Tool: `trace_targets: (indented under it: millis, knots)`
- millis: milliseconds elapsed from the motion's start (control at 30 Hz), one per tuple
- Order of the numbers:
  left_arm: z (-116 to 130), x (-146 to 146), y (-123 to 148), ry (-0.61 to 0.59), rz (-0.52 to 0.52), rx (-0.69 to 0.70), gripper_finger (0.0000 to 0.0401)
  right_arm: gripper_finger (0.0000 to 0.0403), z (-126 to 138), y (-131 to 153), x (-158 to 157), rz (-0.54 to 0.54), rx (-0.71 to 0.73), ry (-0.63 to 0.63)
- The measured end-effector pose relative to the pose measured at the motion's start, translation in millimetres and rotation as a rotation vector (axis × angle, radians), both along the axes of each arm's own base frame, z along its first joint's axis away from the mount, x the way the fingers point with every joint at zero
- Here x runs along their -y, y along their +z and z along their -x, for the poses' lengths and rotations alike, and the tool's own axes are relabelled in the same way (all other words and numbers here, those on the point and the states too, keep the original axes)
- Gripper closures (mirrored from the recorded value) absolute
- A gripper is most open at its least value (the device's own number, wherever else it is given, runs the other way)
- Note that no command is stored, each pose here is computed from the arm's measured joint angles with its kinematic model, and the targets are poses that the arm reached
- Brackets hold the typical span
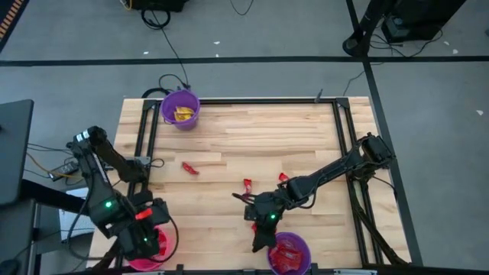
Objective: Sort candy by brand, put in halloween buckets
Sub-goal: Adjust the bottom purple bucket
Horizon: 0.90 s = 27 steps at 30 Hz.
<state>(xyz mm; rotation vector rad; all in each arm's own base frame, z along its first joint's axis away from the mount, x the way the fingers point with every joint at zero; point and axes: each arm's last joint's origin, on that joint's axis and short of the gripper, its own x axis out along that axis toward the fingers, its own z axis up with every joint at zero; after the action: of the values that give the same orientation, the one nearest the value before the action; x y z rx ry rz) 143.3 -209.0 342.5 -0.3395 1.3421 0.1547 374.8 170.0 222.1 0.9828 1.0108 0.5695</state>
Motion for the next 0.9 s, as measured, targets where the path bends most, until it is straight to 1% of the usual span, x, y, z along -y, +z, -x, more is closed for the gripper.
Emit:
trace_targets:
  millis: [67,267,400,533,667,833,900]
  knots:
    - [-4,-3,2,-0.014,0.005,0.018,0.0237,0.0229,3,-4,1,0.011,-0.065,0.005]
    - [-14,-10,2,-0.045,-0.011,0.030,0.0238,0.0229,22,-21,-2,0.109,-0.271,0.076]
    - [-18,-13,2,-0.047,-0.016,0.032,0.0238,0.0229,32,-26,-5,0.141,-0.367,0.110]
    - [-20,-15,2,-0.055,-0.023,0.037,0.0238,0.0229,45,-28,-3,0.208,-0.470,0.126]
    - [-22,-17,2,-0.057,-0.040,0.047,0.0238,0.0229,55,-23,6,0.310,-0.520,0.075]
    - [-24,-19,2,-0.069,-0.053,0.050,0.0238,0.0229,69,-7,27,0.458,-0.579,-0.081]
    - [-25,-20,2,-0.079,-0.062,0.055,0.0238,0.0229,80,1,38,0.530,-0.641,-0.134]
